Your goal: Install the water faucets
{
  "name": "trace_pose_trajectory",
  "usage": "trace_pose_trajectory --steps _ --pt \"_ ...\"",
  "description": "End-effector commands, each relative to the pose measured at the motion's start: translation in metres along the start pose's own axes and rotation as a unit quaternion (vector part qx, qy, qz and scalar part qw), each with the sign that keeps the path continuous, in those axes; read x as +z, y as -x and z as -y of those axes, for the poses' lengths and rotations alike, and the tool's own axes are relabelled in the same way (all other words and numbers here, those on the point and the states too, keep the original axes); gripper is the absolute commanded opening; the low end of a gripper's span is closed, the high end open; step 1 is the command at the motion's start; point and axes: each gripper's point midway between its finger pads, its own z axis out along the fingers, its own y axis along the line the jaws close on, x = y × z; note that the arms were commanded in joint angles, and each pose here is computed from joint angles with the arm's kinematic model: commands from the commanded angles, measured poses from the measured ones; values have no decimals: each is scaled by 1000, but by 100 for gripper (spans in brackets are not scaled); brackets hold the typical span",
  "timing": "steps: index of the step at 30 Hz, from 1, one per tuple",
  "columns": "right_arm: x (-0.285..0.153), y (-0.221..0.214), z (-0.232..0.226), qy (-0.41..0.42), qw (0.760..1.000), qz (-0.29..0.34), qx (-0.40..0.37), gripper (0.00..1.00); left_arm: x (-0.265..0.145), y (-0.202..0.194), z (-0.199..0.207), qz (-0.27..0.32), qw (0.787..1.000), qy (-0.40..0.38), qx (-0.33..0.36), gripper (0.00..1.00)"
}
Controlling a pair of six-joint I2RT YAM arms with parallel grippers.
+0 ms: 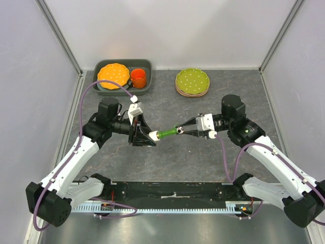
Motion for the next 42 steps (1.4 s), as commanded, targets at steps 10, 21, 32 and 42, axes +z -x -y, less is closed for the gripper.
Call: trace_pose_trajectory --steps 10,21,32,42 --pt "8 27 6 21 995 44 88 0 2 11 -11 -26 982 102 155 2" --pt "17 17 27 -49 965 67 248 0 3 25 -12 4 950 183 251 2" --pt "22 -5 17 -85 946 25 312 0 -8 39 -33 33 930 268 251 2" --pt "27 -37 28 -180 882 1 437 0 -15 39 -48 32 900 334 277 2"
